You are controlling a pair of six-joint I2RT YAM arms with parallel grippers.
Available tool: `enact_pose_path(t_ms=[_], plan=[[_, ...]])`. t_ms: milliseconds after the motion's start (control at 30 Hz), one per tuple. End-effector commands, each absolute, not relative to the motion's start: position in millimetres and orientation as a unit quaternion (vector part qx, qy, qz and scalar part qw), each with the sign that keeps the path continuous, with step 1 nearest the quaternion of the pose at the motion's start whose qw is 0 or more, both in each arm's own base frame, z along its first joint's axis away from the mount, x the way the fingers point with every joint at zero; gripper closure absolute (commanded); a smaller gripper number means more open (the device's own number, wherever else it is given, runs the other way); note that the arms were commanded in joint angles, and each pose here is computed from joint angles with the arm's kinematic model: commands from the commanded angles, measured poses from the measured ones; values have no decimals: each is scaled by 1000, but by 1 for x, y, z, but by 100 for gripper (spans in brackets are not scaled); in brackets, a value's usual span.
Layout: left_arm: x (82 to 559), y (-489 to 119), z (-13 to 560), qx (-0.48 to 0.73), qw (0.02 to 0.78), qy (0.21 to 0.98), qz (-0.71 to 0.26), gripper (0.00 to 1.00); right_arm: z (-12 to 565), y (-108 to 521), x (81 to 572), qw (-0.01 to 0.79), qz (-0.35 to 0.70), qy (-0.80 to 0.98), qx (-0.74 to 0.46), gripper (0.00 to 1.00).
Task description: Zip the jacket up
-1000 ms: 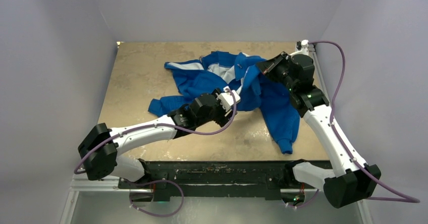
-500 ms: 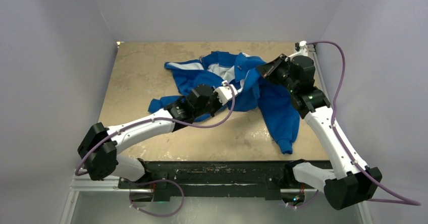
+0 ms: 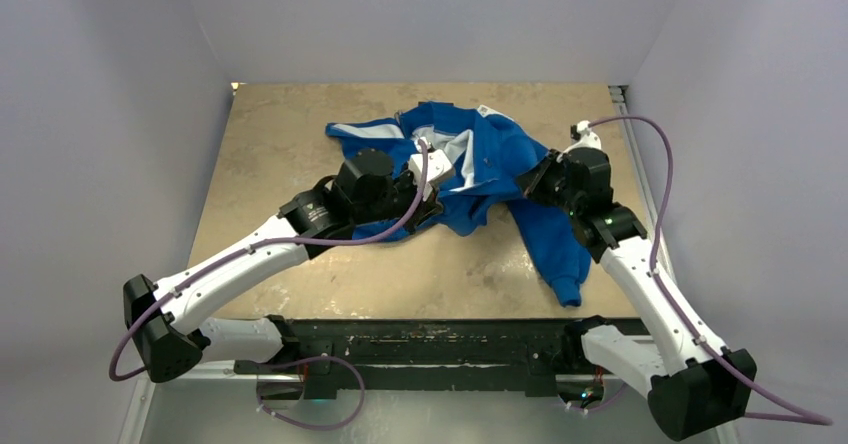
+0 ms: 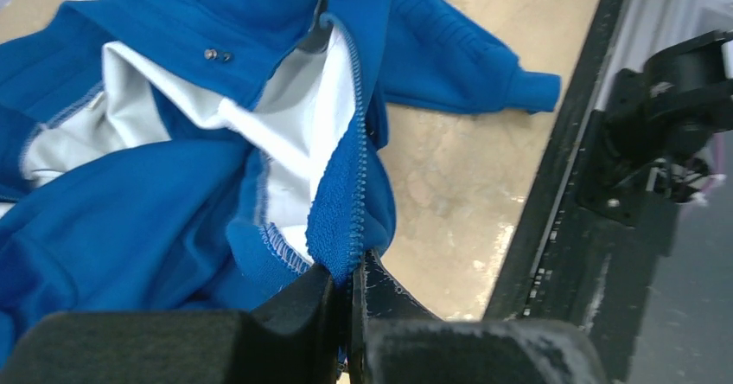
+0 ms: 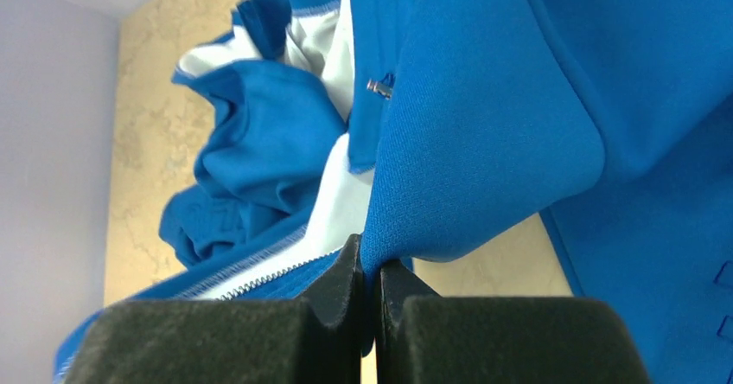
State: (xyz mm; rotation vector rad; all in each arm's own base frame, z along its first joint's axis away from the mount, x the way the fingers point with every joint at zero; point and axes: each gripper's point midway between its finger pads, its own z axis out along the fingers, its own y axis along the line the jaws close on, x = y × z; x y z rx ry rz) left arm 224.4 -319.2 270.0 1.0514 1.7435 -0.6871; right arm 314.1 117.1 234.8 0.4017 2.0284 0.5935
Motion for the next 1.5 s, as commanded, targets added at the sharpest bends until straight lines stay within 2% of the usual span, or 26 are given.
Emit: enact_pose_path(t_ms=[0,67,133,233,300,367,500,667,833,1100,1367,1433,1467], plan=[[203,-328,313,385,460,711,-367,100,218,107,311,475,199,847,130,91],[202,-330,317,379,459,711,-375,100,236,108,308,493,200,842,94,78],[203,-330,322,380,464,707,-376,100,272,121,302,531,234,814,33,60],[202,-330,321,389,464,703,-373,100,329,147,285,594,289,745,-92,38],[197,-330,318,404,457,698,-375,100,348,169,267,601,335,703,-178,23],[193,-328,315,415,450,697,-373,100,353,184,257,596,355,675,-251,17],[191,-320,306,443,452,690,-352,100,359,204,242,575,377,626,-368,14],[192,-313,298,460,455,687,-330,100,386,225,206,593,441,494,-458,8],[193,-316,304,446,461,687,-341,100,353,252,191,557,497,470,-471,5],[198,-324,327,389,459,699,-386,100,313,287,183,552,499,497,-447,4],[191,-326,364,342,438,693,-460,100,279,291,189,576,482,526,-398,12],[186,-327,369,336,424,691,-479,100,281,292,193,587,478,523,-392,19],[183,-327,372,335,419,689,-488,100,282,292,193,588,477,521,-393,27]])
